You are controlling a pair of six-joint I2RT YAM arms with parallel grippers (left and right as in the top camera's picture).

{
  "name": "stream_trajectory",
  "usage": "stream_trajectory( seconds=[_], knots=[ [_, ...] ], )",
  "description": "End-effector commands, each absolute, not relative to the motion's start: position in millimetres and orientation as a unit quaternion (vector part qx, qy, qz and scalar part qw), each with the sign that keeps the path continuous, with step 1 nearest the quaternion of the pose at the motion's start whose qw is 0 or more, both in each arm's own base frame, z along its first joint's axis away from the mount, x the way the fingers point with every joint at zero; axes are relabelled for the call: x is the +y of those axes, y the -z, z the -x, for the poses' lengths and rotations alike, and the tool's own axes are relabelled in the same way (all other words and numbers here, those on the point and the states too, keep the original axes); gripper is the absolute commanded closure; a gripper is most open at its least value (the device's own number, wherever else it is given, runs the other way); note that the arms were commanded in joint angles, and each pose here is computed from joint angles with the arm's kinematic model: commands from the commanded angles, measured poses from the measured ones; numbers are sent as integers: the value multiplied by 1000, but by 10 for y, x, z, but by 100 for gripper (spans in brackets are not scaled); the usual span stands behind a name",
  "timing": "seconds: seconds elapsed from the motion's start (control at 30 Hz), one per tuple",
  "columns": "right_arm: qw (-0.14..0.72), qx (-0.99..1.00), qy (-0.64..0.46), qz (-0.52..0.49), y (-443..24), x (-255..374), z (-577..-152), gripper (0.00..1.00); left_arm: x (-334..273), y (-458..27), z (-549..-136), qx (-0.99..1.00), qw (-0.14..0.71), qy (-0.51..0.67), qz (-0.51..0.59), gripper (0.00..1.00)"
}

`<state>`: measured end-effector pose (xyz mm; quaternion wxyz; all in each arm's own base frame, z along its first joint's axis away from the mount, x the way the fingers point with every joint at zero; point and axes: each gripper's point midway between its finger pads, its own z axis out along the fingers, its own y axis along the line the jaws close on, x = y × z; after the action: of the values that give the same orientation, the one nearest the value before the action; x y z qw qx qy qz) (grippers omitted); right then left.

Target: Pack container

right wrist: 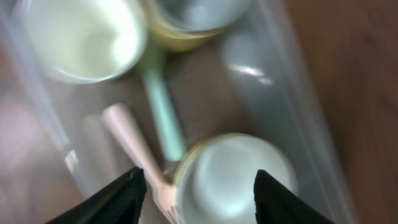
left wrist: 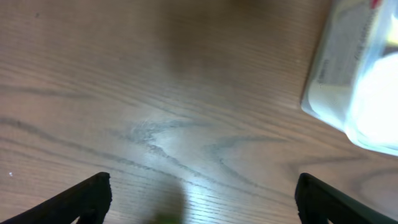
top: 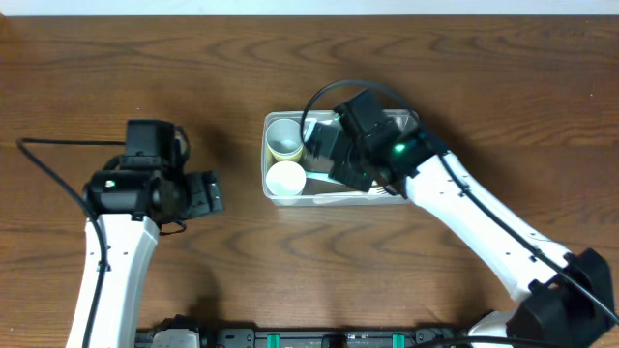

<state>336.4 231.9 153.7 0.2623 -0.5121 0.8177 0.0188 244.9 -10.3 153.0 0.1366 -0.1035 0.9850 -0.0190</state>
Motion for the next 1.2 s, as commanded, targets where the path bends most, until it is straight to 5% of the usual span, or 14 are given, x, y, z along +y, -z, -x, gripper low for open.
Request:
stream_trajectory(
  seconds=[0.0,0.07,0.27,0.33,0.57,0.9,1.17],
  knots=[
    [351,868,-20,350,-2170,1913,-3674,26,-164,-1710,-2562,983,169,-8,72,0],
    [384,885,-30,262,-2403,1603,-3805,15,-243,-1830,-2634,981,189,-9,51,2],
    [389,918,-13,77,-2501,548,-3993,10,-378,-2290,-3004,968,252,4,25,2],
    [379,925,0,37,-2448,232,-3998,2,-408,-2428,-3161,964,264,3,8,2],
    [359,933,23,-19,-2385,-249,-3918,1,-396,-2495,-3532,960,281,-13,5,2],
    [327,944,9,-41,-2381,-224,-3618,1,-423,-2472,-3309,967,254,1,1,2],
    [405,913,10,-44,-2872,-198,-3103,1,-367,-2557,-2795,946,324,21,-1,2]
  ],
)
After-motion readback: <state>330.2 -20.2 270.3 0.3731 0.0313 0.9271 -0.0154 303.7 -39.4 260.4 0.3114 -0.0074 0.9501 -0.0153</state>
